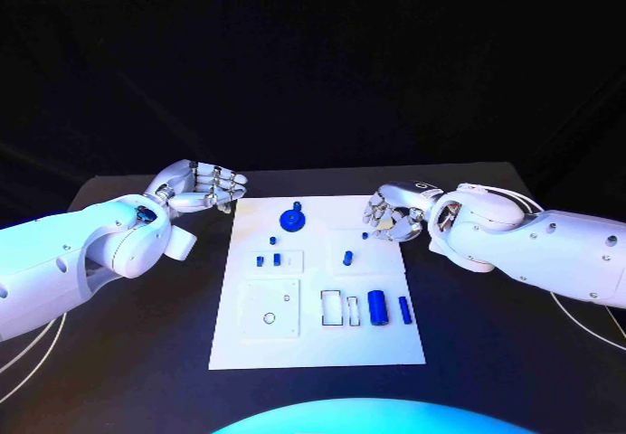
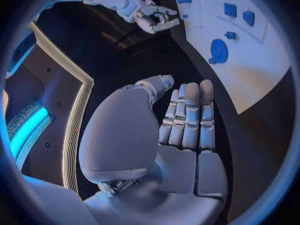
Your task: Assemble the parts on the task board
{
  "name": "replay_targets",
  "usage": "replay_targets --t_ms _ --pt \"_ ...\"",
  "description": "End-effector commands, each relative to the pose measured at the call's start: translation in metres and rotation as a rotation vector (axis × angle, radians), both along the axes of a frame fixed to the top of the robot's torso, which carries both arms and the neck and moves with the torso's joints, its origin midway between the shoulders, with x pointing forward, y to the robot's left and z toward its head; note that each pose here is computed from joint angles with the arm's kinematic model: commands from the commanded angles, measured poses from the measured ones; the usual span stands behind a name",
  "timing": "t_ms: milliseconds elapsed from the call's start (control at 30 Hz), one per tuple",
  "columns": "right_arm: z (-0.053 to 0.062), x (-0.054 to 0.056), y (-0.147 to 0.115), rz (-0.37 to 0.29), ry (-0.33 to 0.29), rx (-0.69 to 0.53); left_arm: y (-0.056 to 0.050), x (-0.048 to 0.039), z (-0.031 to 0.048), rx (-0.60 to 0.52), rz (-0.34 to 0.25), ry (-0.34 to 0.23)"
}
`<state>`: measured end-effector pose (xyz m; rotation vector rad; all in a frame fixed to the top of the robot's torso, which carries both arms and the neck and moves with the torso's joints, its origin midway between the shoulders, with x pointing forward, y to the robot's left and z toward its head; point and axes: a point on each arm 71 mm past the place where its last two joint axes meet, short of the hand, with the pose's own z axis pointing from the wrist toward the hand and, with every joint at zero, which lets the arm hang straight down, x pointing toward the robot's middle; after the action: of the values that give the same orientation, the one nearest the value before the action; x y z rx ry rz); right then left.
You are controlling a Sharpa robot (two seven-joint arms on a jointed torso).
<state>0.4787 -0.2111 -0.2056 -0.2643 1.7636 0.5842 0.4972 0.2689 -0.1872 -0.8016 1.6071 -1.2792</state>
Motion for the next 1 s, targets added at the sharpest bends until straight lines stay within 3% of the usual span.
replay_targets --t_ms 33,1000 --pt "-0.004 -0.001 0.002 -0.005 -0.044 -0.109 0.000 -0.0012 0.0053 -0.123 0.030 -0.004" --pt "-0.032 -0.002 0.027 0.041 -0.001 -0.120 -0.003 -0.0045 0.0076 -0.161 0.017 -0.002"
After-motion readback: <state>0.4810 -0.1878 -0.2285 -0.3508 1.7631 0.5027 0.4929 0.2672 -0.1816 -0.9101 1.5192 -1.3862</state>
